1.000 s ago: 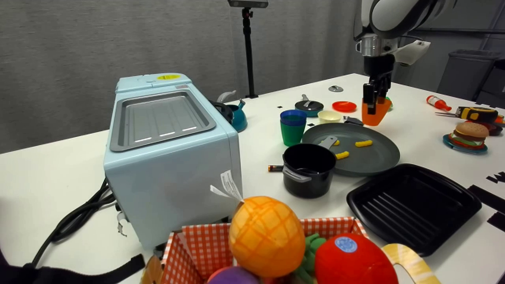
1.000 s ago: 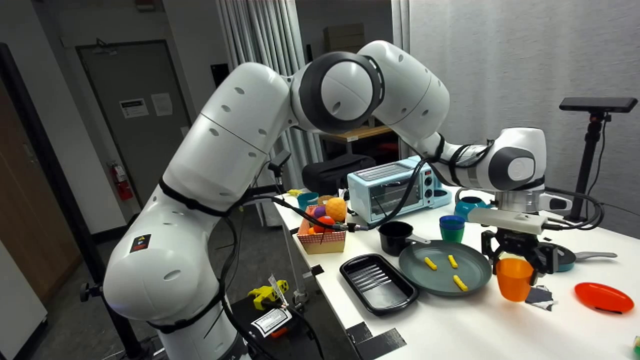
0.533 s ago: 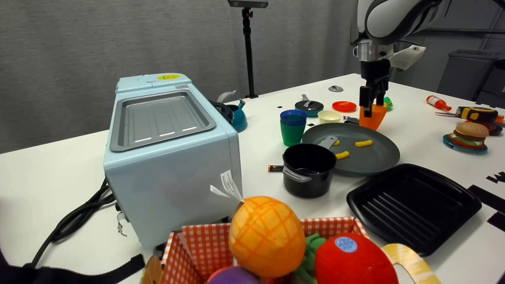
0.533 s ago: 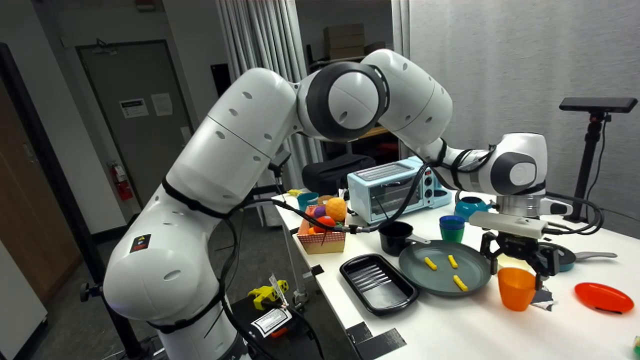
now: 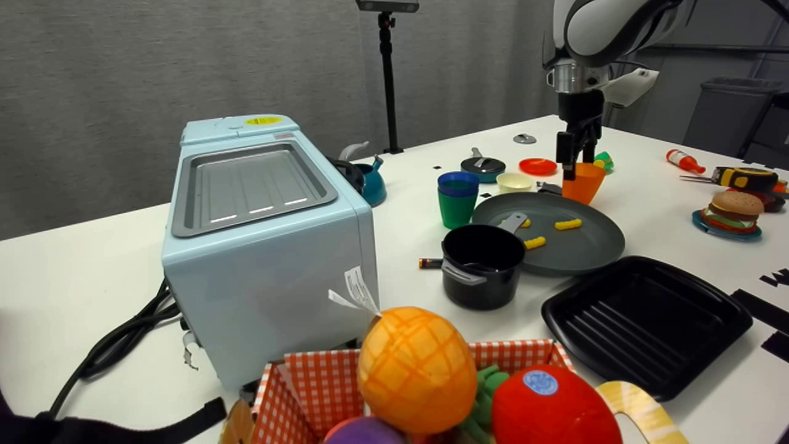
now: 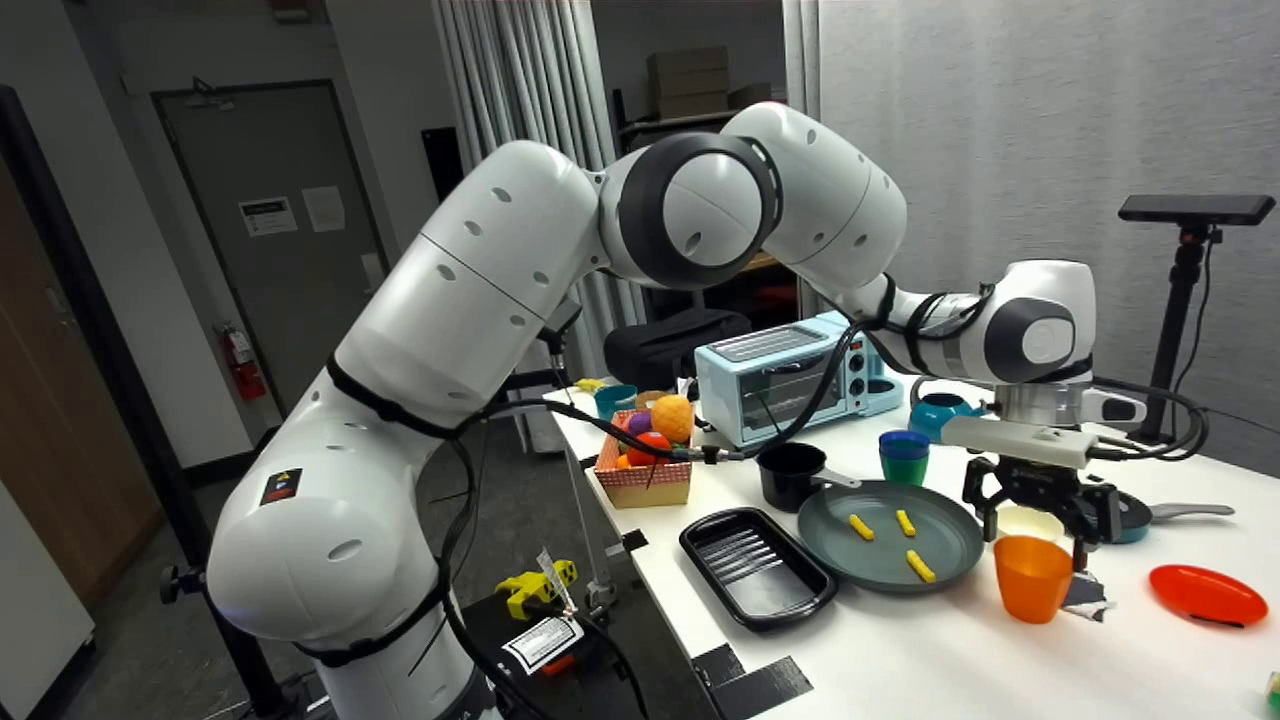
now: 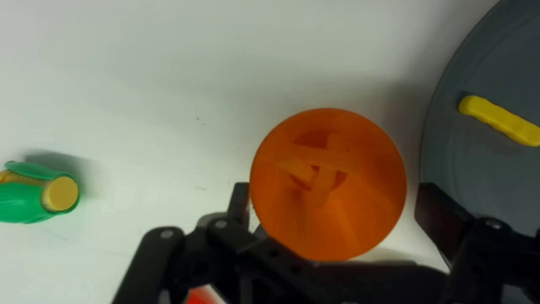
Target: Pour some of the content from the orange cup onto the plate, pick up one object and put it on the small plate and pour it back onto the big plate, and then pour the rest of the content from the orange cup.
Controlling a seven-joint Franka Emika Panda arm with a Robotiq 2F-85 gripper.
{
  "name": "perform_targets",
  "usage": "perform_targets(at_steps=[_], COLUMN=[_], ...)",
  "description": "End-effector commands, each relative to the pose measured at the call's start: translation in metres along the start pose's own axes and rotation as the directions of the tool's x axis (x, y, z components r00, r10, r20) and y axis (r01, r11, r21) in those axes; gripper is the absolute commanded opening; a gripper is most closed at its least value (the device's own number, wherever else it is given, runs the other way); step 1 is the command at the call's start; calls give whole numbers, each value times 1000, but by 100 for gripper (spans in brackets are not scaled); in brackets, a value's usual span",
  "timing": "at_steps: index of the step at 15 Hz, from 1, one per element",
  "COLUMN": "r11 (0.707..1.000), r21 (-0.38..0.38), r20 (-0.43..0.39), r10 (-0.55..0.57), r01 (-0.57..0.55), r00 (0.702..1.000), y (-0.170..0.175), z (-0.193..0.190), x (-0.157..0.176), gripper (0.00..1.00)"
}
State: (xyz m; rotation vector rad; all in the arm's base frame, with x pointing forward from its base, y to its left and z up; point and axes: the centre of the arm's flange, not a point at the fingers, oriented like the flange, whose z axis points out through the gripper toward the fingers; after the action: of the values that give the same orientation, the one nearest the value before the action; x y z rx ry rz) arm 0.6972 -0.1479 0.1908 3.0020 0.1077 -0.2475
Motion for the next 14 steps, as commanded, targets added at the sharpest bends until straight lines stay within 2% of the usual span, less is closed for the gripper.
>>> perform_targets(at_steps=[1,5,7,11,14], r11=[999,990,970,897,816], r21=[18,27,20,-7,2], r20=[-44,-103,-126,-133,-113], r10=[-28,-138,-237,-439,-574], r01=[29,141,241,442,578], r00=[999,985,963,889,811], y=[-7,-34,-51,-82,-105], z=[-35,-68,-82,-87,-75], x=[5,2,-1,-8,-11], gripper=[100,100,100,100,100])
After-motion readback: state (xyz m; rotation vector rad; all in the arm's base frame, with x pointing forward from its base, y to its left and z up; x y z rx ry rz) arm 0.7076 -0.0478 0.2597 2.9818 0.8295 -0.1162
